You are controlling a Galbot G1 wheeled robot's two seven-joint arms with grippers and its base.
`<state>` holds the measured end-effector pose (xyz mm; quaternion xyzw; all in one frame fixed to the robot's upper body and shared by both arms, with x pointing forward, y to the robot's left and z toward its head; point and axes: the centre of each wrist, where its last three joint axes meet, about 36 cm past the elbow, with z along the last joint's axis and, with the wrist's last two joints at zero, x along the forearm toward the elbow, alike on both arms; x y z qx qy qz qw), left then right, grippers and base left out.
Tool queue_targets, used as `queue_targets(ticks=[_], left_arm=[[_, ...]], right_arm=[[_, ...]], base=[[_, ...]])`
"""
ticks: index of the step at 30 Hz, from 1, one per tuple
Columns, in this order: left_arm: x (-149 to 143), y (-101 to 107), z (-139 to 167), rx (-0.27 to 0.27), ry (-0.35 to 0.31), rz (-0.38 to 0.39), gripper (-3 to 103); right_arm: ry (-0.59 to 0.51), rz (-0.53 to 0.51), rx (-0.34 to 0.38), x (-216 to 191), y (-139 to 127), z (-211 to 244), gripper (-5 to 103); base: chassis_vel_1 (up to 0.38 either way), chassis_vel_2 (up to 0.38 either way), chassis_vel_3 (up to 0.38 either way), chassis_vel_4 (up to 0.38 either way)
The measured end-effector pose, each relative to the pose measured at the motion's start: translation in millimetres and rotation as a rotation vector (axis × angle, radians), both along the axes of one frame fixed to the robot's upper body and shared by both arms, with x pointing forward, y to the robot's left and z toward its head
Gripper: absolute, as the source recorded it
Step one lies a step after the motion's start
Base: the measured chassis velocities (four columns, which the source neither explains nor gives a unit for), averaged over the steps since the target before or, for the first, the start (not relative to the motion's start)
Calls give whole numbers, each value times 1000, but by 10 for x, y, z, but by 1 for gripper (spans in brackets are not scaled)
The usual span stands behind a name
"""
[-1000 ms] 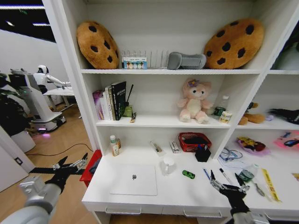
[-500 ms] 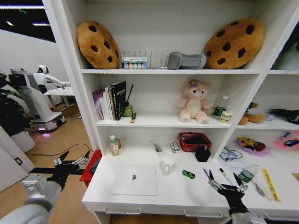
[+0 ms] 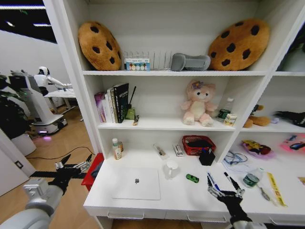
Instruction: Organize the objects on the table.
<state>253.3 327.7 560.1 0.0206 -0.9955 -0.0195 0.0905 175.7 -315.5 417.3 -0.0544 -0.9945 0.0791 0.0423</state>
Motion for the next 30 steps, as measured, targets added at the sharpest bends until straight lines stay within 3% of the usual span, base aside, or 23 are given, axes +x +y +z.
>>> queue_targets(ticks=[5,9,16,30], left_arm=[[1,0,-1,0,0,0,100],[2,1,-2,0,0,-1,100],[3,1,-3,0,0,-1,100],[3,1,-3,0,0,-1,100]], right_arm=[[13,7,21,-103,59,-52,100],[18,14,-2,-165,67,-232,100],[53,-16,-11,-224,-113,-391,100],[43,9,-15,-60,-87,-392,100]], base=[[0,0,0,0],[0,0,0,0],[0,0,0,0],[-5,-11,10,6]])
